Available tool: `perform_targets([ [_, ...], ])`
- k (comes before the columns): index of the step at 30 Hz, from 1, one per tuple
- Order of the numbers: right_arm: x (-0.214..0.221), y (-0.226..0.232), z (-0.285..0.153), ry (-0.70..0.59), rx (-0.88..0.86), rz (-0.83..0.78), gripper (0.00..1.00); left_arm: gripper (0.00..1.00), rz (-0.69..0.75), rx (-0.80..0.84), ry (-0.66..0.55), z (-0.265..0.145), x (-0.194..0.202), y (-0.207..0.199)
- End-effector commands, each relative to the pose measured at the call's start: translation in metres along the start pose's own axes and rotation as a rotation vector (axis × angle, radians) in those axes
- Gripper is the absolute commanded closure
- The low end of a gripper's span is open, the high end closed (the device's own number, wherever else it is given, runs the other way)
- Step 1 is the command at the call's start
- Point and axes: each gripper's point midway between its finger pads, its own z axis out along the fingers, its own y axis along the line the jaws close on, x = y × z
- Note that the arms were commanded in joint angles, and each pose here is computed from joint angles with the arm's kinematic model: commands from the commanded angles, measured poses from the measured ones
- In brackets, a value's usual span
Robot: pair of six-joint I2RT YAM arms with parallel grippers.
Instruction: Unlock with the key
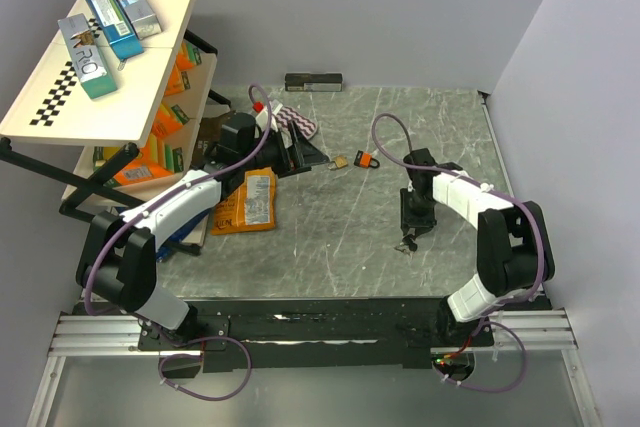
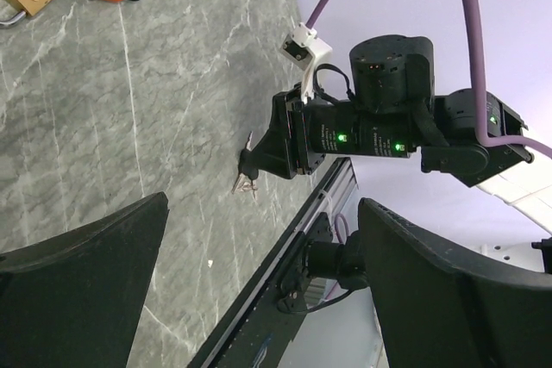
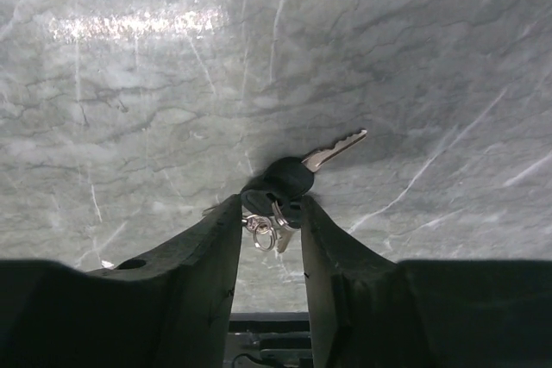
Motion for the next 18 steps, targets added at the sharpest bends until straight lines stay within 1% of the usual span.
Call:
perform_targets([
  [1,0.013,-0.002,0.003,0.052,0.023,0.018,0.6,0.04,0.081,0.065,-0.038,-0.01,-0.016,-0.029],
  [3,0.017,-0.003,0.004,0.064,0.028,0.025,0.62,0.04,0.083,0.065,-0.036,-0.011,-0.015,-0.03],
  [15,0.027,-0.003,0.014,0.105,0.047,0.053,0.64,0.04,0.091,0.05,-0.054,-0.019,-0.015,-0.029],
  [16,0.028,-0.004,0.015,0.112,0.053,0.058,0.65,0.04,0.094,0.051,-0.057,-0.02,-0.016,-0.03],
  [17,0.029,-0.004,0.016,0.116,0.053,0.057,0.68,0.04,0.095,0.053,-0.056,-0.021,-0.016,-0.03],
  [18,0.028,-0.003,0.016,0.111,0.049,0.056,0.76,0.04,0.098,0.053,-0.057,-0.022,-0.016,-0.03],
])
